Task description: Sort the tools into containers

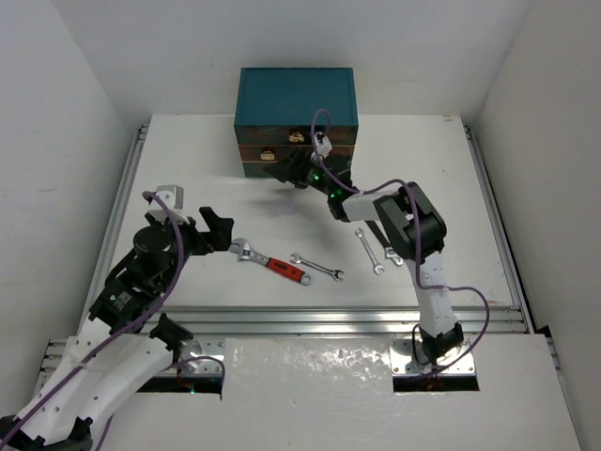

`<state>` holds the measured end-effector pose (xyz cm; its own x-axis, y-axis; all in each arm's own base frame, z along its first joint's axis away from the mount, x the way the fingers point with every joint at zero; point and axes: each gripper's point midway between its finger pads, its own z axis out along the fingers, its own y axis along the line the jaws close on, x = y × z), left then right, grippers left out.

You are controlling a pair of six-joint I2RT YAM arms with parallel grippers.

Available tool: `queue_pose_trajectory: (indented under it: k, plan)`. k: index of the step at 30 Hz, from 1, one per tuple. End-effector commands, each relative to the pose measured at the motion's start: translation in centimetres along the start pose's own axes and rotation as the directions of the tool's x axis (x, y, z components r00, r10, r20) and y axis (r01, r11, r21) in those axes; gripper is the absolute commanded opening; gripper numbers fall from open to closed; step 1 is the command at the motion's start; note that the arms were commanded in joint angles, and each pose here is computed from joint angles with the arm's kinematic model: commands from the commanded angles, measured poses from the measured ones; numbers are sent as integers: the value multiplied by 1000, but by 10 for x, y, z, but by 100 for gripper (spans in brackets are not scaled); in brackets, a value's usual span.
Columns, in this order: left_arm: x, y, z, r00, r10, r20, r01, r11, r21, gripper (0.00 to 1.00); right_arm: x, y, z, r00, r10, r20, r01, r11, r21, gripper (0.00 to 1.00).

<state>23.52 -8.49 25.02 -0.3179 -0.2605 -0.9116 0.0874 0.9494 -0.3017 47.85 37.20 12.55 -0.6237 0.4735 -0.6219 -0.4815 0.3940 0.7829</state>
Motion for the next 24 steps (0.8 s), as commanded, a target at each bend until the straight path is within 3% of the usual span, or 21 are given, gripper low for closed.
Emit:
queue_pose_trajectory:
  k: [1, 11, 19, 24]
  plan:
    - [-11, -2, -1, 999, -5, 53, 4, 1000, 21, 100, -13, 0, 23, 987, 135, 87, -139, 989, 46, 99]
    - [-17, -11, -10, 996, -9, 87, 1, 996, 86, 100, -23, -36, 37, 919, 256, 300, -319, 930, 184, 91]
    - [-20, -16, -15, 994, -11, 106, -2, 992, 125, 100, -41, -39, 44, 865, 254, 433, -337, 933, 126, 85]
    - [-20, -19, -19, 994, -10, 111, -7, 988, 152, 100, -52, -36, 60, 859, 248, 448, -326, 939, 106, 82]
